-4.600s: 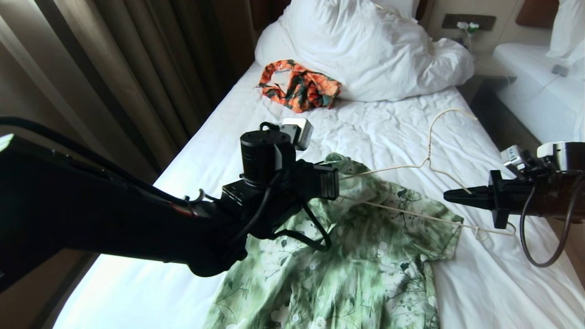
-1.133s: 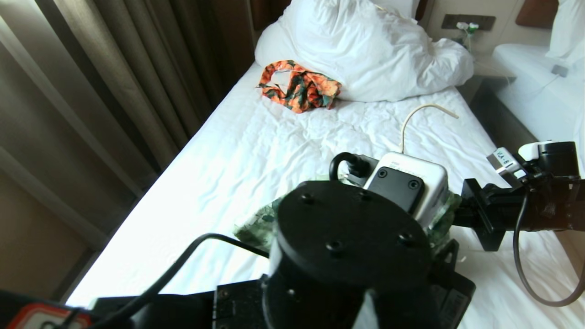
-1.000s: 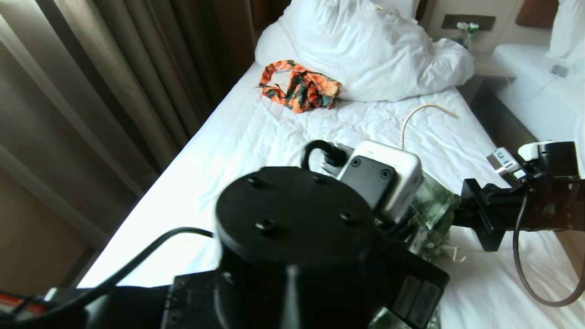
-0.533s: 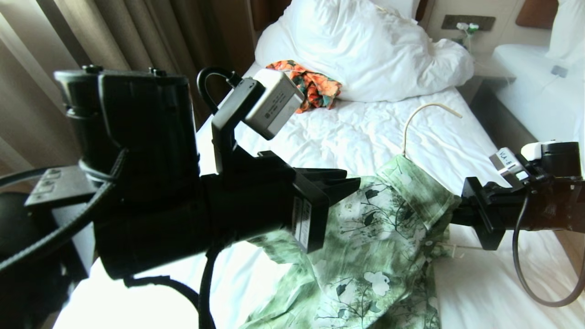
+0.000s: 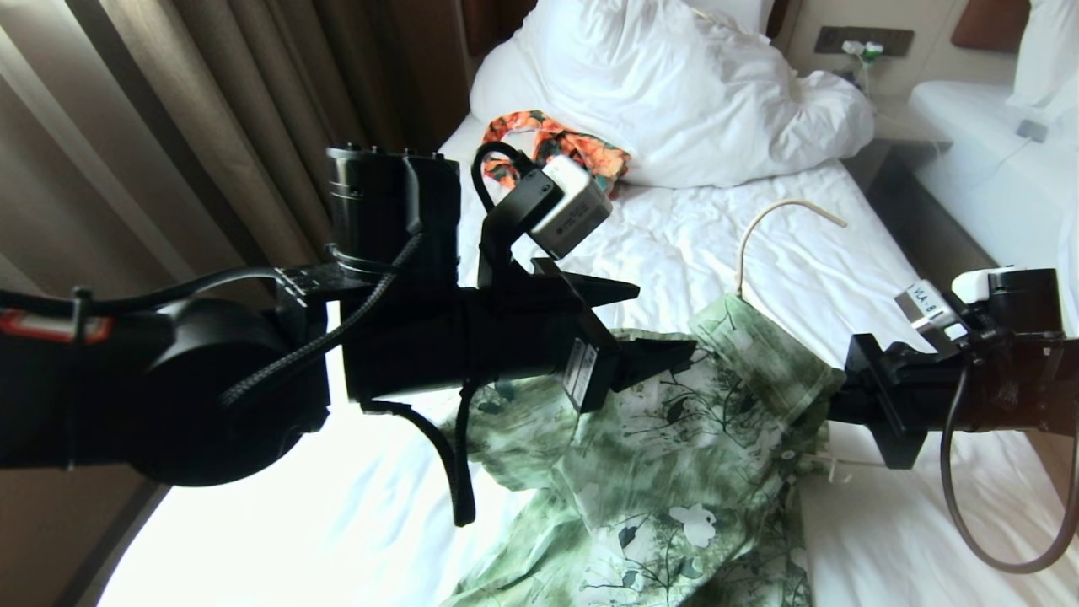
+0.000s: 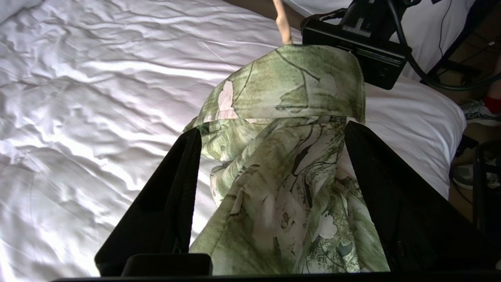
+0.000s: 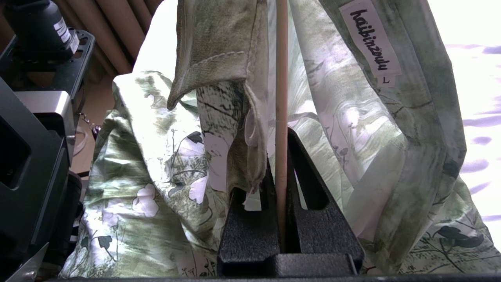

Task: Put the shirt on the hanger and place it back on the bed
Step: Hook the other side of the shirt onto the hanger

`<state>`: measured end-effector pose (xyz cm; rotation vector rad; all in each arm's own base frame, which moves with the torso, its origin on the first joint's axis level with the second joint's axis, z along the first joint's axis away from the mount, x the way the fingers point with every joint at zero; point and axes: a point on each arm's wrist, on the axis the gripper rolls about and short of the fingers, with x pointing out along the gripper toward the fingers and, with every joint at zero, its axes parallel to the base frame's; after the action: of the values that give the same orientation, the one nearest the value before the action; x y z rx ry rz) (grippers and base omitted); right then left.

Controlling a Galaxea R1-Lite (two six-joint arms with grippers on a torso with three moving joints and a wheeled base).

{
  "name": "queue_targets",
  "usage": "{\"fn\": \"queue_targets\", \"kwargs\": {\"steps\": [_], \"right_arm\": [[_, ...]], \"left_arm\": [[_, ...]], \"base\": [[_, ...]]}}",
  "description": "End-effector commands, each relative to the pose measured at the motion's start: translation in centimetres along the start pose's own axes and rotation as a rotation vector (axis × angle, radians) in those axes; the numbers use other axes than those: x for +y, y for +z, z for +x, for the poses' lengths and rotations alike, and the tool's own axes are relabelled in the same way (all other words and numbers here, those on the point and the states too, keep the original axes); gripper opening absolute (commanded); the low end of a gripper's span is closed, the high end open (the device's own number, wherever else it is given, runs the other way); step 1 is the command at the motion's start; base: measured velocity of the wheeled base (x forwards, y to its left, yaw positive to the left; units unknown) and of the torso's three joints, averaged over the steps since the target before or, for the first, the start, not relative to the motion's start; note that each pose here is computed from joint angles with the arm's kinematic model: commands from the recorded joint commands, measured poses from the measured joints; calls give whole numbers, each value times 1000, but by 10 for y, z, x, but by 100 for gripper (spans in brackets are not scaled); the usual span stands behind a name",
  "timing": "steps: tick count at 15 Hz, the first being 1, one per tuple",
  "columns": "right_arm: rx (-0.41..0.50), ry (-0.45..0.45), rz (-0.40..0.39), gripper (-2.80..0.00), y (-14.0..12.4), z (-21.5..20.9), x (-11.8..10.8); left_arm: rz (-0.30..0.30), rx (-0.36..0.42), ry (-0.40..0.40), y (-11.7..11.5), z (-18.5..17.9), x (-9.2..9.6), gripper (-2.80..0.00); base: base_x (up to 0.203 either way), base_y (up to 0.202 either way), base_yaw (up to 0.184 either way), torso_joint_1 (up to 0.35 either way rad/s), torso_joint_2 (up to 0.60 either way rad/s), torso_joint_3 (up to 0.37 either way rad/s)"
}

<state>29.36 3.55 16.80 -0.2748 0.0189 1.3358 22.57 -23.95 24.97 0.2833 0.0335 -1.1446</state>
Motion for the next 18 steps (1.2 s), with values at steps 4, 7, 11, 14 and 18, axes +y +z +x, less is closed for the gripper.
{"fn": "queue_targets", "kwargs": {"steps": [4,7,11,14,18], "right_arm": [[-15,21,2,-280,-2,1,0],[-14,23,7,-280,-7,2,0],[-17,20,-2,-280,-8,3,-1],[-16,20,-1,-280,-9,3,-1],[-17,20,-3,-280,-8,2,-1]], "left_arm": [[-1,79,-26,-28,26,3,0],[-8,108,-48,-38,39,-2,0],[-5,106,-55,-41,46,-5,-280],[-3,100,-50,-39,45,-4,-280],[-1,99,-48,-38,43,-5,-280]], "base": [[0,0,0,0,0,0],[0,0,0,0,0,0],[0,0,0,0,0,0],[0,0,0,0,0,0],[0,0,0,0,0,0]]}}
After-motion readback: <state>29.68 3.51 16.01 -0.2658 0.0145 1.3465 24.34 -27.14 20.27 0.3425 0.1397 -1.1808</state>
